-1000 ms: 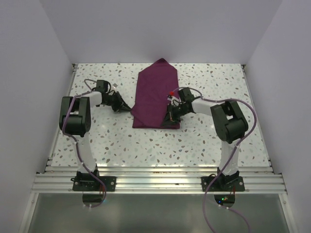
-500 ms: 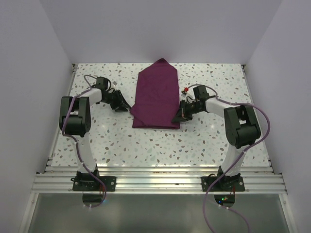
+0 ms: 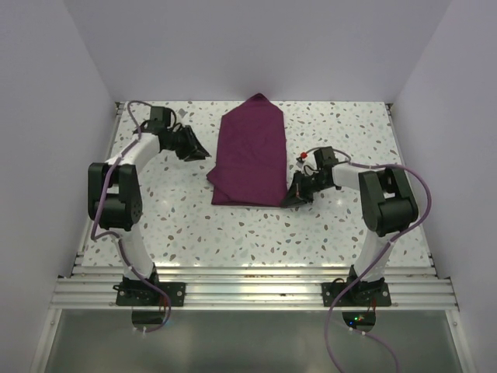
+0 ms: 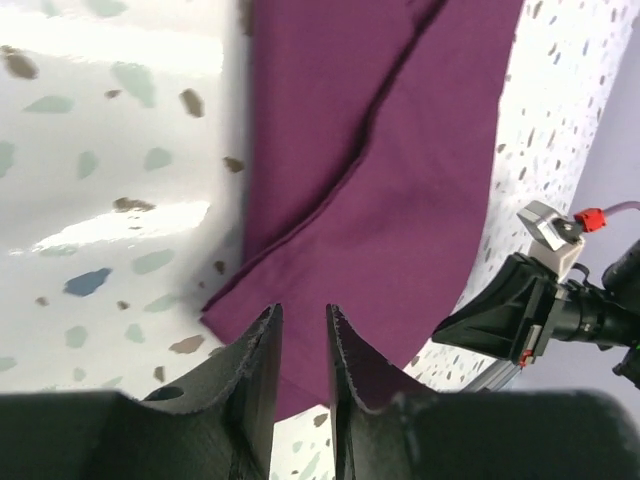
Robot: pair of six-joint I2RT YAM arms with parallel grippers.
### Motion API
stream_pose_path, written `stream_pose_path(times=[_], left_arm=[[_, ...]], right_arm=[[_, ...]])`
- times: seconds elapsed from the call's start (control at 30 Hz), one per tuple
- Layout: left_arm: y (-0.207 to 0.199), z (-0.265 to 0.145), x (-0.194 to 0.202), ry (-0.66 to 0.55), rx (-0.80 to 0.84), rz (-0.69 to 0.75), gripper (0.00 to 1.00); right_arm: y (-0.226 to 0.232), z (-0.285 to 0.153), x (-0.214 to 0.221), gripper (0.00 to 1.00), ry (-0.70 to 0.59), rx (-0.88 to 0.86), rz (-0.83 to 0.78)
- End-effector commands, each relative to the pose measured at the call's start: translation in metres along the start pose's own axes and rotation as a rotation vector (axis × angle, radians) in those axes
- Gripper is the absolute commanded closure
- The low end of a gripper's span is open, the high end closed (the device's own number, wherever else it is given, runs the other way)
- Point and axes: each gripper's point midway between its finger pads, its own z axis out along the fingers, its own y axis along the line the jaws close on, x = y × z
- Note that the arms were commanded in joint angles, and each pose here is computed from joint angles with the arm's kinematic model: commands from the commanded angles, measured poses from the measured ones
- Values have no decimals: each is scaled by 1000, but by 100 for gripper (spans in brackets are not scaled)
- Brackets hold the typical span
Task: Prepare the surgical pack
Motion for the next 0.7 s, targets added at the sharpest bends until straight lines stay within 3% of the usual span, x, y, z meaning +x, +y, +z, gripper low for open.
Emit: stream_pose_path(times=[0.0,0.17,0.27,0.4,0.57,0.67], left_arm=[[-44,-5,-3,-12,93,47,73],[-62,8,-6,9,159,68,76],[-80,14,-21,-14,245,121,65],[-80,31,-37,-2,260,141,62],[-71,64,-44,50,292,107,73],[-69,78,-46,71,329,95,74]], right_arm=[[-13,-7,-7,100,-31,46,14],[12,-29,-28,100,-90,51,-55],[39,-47,-55,100,-176,37,-122],[65,-53,-115,100,-284,13,-153],[72,-35,-170,99,-293,-29,-153],[74,-22,-198,99,-284,-60,-164]])
